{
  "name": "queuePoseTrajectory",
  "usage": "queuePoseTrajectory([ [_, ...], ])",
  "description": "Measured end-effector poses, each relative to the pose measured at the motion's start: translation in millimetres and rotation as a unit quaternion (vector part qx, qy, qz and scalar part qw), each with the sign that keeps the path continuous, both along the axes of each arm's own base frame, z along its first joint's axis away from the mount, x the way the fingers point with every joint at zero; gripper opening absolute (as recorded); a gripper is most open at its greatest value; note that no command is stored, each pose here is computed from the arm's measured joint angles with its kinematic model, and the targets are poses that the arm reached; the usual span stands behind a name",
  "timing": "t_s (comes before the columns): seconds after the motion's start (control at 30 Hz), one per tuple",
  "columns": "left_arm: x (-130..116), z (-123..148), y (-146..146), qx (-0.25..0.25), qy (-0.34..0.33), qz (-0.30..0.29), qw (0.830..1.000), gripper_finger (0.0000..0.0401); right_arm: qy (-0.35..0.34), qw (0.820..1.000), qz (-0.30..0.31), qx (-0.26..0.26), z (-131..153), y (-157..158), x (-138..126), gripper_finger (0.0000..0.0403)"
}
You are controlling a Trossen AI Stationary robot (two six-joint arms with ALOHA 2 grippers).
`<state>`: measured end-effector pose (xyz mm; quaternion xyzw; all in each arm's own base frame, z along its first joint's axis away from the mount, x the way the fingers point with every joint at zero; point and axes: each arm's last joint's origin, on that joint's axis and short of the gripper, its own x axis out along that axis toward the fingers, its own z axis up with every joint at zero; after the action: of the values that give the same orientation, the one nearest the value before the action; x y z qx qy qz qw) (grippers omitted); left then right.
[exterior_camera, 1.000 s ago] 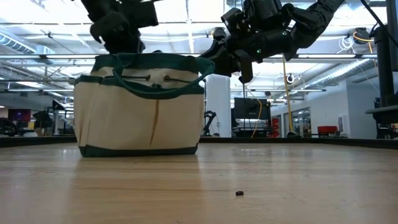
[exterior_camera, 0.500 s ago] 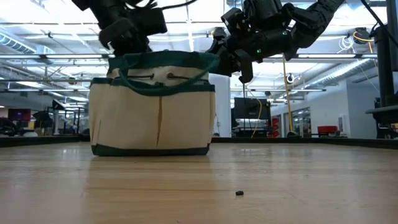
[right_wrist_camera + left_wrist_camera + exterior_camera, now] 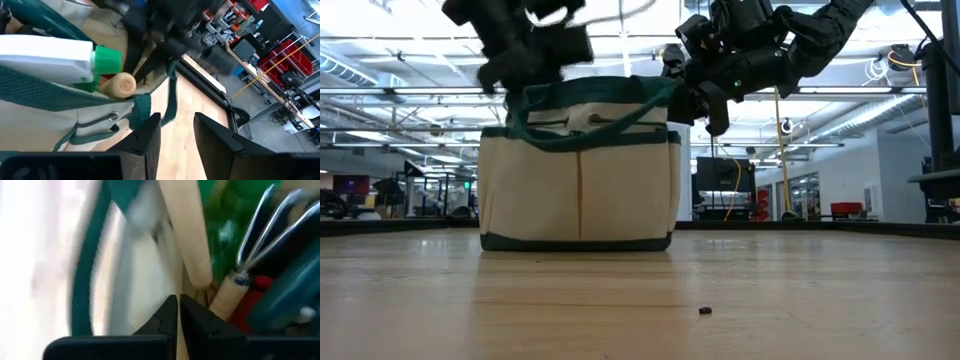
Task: Pick & Place Garden tools in Gardening bag
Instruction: Adjust the gardening bag, then return to Home Position
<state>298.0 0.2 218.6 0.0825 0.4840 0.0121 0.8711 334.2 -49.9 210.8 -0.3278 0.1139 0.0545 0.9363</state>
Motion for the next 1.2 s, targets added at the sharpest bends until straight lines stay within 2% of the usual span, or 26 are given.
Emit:
queuePoseTrajectory([
  [0.13,-10,25,0,0.003,-0.049,0.000,0.999,0.0026,-0.003,1.000,-0.004,0.014,1,0,0,0.0112],
  [0.3,-36,66,2,0.023,-0.131,0.018,0.991,0.0026,-0.022,0.997,-0.021,0.074,20,1,-9,0.0112],
  [0.47,-71,108,8,0.069,-0.224,0.075,0.969,0.0026,-0.032,0.992,-0.046,0.112,54,6,-33,0.0112],
  [0.6,-103,129,10,0.077,-0.267,0.106,0.955,0.0026,-0.039,0.985,-0.100,0.137,79,12,-59,0.0098],
  [0.67,-118,134,10,0.074,-0.279,0.113,0.951,0.0026,-0.038,0.982,-0.104,0.155,89,15,-73,0.0080],
  [0.83,-151,121,11,0.072,-0.306,0.115,0.942,0.0026,-0.040,0.973,-0.103,0.202,109,24,-107,0.0009],
  [1.03,-183,80,10,0.049,-0.361,0.109,0.925,0.0026,-0.081,0.968,-0.094,0.218,109,30,-149,0.0002],
  [1.2,-202,52,5,0.027,-0.416,0.030,0.909,0.0026,-0.109,0.960,-0.089,0.242,91,34,-183,0.0001],
])
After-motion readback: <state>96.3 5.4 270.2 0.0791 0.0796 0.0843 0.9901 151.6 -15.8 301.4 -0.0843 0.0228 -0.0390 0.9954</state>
